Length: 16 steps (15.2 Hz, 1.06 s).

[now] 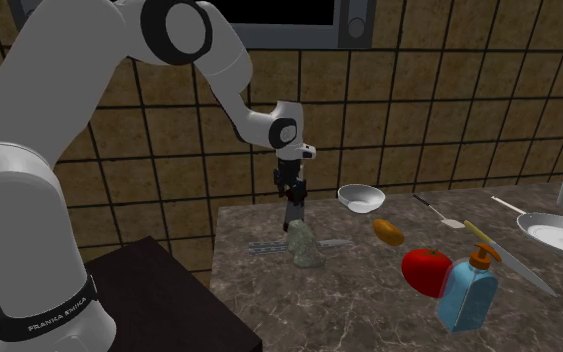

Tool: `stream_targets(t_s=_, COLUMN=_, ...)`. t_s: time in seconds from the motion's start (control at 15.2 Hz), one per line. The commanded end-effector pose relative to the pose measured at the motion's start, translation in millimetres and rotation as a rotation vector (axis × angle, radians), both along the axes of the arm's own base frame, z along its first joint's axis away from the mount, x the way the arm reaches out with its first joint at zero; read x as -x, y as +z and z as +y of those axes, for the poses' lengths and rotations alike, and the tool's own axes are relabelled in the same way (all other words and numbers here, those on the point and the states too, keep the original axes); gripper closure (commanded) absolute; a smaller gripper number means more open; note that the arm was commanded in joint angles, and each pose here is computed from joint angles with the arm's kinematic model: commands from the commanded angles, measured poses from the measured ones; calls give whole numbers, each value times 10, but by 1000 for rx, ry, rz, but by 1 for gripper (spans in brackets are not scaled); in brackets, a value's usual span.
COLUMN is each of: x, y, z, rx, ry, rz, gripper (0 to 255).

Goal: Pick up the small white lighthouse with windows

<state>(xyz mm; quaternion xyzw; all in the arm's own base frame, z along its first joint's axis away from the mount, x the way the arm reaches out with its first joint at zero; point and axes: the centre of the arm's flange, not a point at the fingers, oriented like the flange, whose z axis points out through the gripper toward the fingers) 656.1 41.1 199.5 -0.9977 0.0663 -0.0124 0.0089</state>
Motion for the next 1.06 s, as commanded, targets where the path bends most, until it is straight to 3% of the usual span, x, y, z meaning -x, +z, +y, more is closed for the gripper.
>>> stream_targets(t_s=0.0, x=6, y=74, z=-11, rx=0, ry=-1, rz=2, gripper=255)
stream_targets(t_s=0.99, x=5, y=768, z=-11, rx=0, ry=-1, rz=2, gripper=255)
